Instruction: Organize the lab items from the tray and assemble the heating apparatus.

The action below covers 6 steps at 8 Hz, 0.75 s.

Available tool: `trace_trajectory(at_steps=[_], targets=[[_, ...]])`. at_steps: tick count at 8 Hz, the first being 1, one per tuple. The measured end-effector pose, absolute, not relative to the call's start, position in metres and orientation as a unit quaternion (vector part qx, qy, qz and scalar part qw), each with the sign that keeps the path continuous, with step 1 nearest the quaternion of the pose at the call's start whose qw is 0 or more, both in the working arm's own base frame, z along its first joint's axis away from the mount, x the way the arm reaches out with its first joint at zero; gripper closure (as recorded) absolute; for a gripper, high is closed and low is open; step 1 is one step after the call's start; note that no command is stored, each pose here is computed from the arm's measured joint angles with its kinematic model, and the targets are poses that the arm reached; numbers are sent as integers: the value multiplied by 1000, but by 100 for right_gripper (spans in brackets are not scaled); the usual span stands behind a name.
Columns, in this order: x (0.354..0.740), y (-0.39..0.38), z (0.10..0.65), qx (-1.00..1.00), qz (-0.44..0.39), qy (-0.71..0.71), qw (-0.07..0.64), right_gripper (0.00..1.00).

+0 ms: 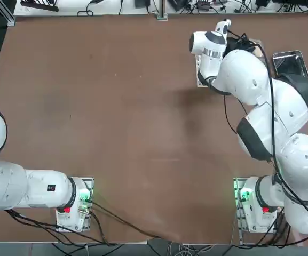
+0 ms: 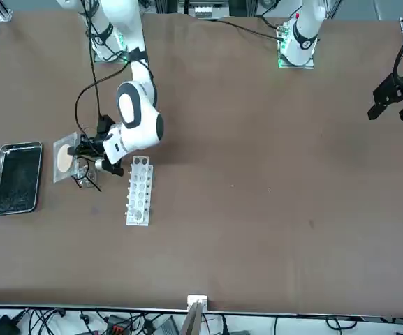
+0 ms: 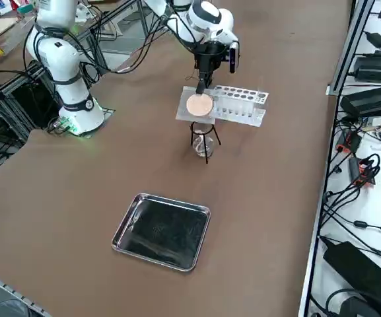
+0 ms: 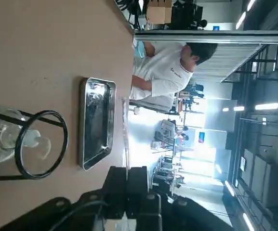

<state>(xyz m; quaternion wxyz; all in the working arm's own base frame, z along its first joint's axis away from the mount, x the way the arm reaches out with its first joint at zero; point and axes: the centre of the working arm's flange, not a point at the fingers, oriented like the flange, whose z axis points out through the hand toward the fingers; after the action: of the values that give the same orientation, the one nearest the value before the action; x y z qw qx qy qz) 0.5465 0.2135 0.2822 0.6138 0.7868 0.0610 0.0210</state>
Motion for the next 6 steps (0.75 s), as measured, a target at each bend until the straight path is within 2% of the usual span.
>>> trace_trajectory(at_steps=[6], targets=[[549, 210, 259, 797, 37, 47, 602, 98]])
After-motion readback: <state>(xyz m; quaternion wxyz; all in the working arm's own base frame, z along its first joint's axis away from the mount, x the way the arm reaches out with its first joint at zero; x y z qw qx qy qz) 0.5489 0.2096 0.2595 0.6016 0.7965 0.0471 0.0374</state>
